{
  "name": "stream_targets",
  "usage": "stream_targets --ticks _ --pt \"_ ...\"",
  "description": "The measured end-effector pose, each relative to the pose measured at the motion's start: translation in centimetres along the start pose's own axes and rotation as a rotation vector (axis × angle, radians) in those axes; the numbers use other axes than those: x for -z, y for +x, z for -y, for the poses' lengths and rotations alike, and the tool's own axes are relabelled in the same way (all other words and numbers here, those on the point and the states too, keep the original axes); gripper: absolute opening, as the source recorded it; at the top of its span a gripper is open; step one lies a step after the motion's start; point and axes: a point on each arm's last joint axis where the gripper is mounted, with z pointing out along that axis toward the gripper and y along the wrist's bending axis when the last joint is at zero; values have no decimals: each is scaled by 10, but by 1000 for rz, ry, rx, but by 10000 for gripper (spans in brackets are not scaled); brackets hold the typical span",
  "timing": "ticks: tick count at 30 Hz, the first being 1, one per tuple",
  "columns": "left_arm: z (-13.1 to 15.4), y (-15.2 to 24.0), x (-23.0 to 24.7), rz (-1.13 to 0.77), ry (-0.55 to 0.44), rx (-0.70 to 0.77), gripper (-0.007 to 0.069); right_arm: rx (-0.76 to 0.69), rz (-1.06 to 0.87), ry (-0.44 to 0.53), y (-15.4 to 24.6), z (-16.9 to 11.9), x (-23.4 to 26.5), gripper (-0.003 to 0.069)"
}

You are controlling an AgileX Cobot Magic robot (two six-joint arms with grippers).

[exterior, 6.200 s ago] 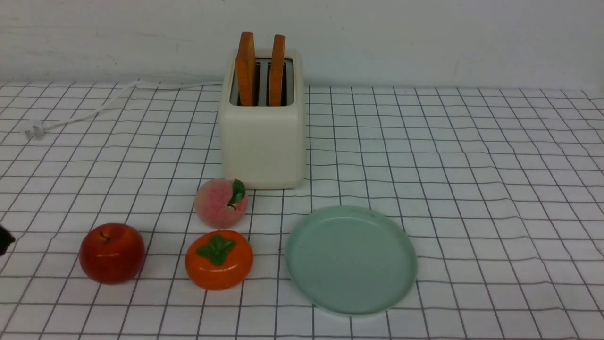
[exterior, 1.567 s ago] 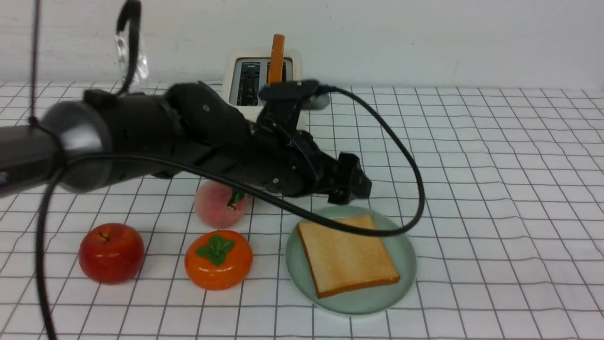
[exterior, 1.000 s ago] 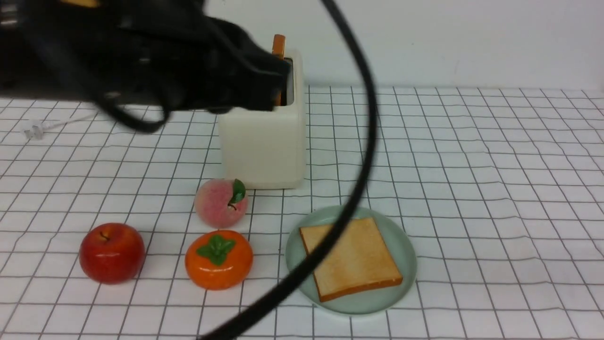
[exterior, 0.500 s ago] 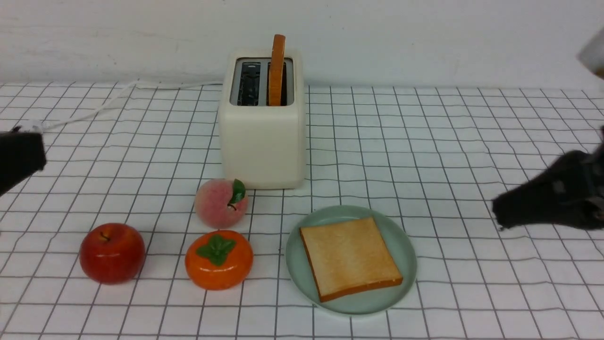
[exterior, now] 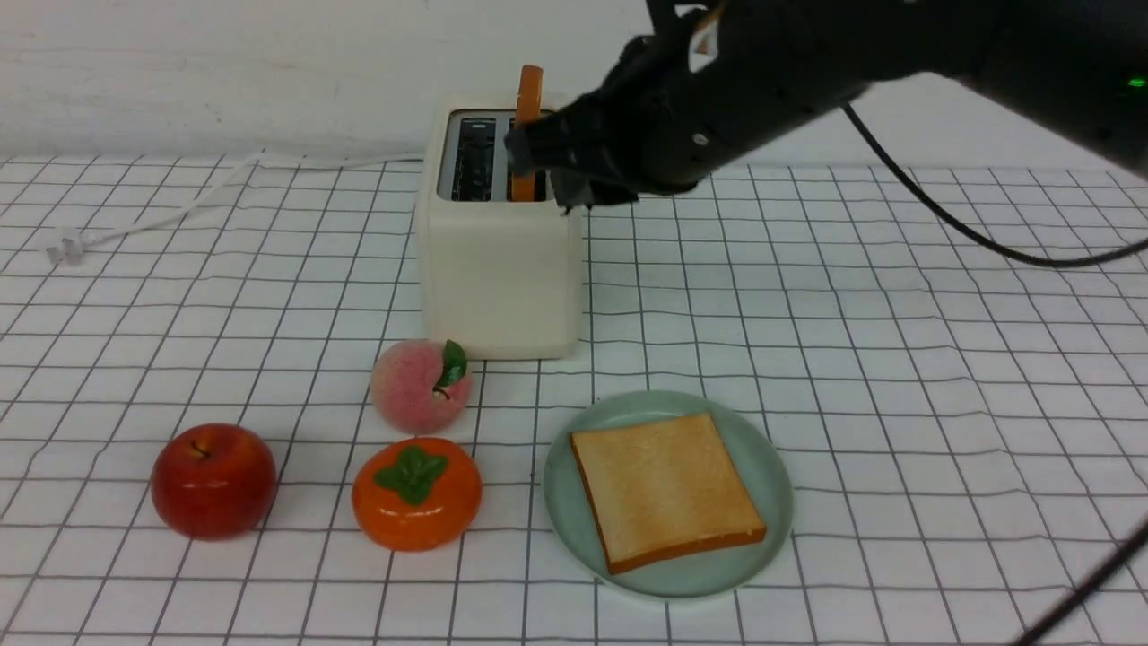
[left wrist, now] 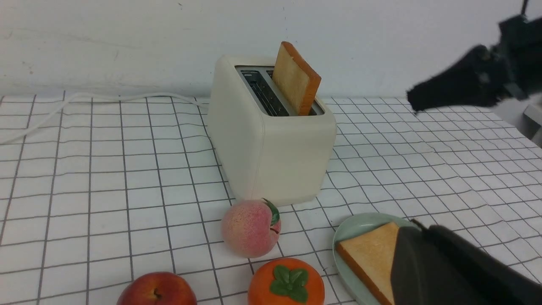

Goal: Take toasted bread from bread machine on white checkered table place on plate.
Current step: 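Grasp the toast slice in the toaster and pull it up out of the slot with the right gripper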

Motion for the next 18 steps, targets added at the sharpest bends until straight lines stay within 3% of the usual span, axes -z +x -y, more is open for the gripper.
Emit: stream_targets --ticks 3,4,7,9,15,18 --pt "0 2 -1 -3 0 -1 -13 -9 59 35 -13 1 -21 286" --pt "0 4 -3 -8 0 -2 -13 -3 114 53 -21 3 -38 370" --pt "-1 7 -4 -14 0 -4 -13 28 193 82 -30 6 -64 484" --pt "-1 9 -5 -16 1 -4 -13 23 222 104 -31 12 -80 523" --pt "0 8 -6 1 11 -1 -13 -36 270 121 -29 33 -115 533" --pt "0 7 -6 12 16 -1 -13 -60 285 120 -26 42 -127 503"
